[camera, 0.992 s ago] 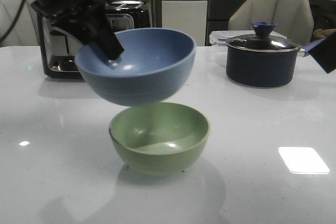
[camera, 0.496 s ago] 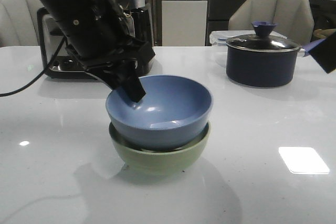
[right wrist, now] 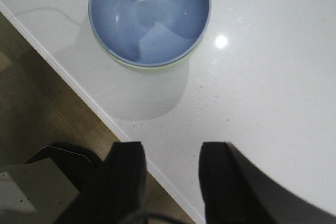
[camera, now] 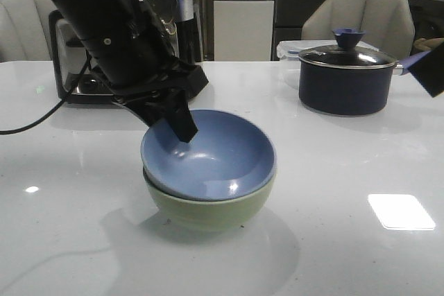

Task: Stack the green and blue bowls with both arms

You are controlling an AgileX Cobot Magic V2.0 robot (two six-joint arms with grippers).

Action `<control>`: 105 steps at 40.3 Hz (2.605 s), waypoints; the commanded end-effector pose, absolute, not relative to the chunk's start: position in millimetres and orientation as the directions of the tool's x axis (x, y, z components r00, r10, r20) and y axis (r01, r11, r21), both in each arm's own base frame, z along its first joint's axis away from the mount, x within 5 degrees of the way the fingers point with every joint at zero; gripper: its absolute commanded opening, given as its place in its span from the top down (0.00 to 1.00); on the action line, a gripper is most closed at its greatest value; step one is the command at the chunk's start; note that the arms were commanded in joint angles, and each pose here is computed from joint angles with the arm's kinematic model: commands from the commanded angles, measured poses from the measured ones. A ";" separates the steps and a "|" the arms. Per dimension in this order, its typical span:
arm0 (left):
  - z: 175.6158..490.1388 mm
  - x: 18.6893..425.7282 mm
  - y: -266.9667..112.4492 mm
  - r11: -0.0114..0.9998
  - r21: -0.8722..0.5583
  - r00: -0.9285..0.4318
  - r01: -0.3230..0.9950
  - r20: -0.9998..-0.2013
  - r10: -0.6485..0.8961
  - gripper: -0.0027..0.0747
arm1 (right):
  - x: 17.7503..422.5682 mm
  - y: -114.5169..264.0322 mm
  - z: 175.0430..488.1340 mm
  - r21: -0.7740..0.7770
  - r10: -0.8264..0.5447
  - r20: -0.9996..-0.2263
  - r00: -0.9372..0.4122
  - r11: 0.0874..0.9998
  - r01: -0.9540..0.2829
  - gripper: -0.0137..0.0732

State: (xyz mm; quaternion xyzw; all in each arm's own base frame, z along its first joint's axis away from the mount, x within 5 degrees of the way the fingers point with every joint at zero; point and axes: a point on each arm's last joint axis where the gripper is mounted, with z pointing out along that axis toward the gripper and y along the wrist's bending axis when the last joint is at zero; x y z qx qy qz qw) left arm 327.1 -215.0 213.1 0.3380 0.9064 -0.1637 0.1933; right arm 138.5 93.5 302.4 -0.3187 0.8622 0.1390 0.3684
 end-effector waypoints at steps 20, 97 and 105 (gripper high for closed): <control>335.2 283.8 -193.5 0.684 -0.111 -0.552 0.721 -0.689 0.470 0.50 | 141.5 95.0 315.8 -0.011 -0.414 -0.778 -0.473 0.761 -0.649 0.40; 332.6 92.3 -56.7 0.805 0.099 -0.404 0.584 -0.825 0.395 0.85 | 140.4 94.7 314.5 -0.007 -0.423 -0.766 -0.483 0.758 -0.652 0.78; 332.4 82.4 -38.9 0.849 0.175 -0.315 0.498 -0.876 0.365 0.85 | 140.4 94.7 314.5 -0.007 -0.423 -0.766 -0.483 0.758 -0.652 0.78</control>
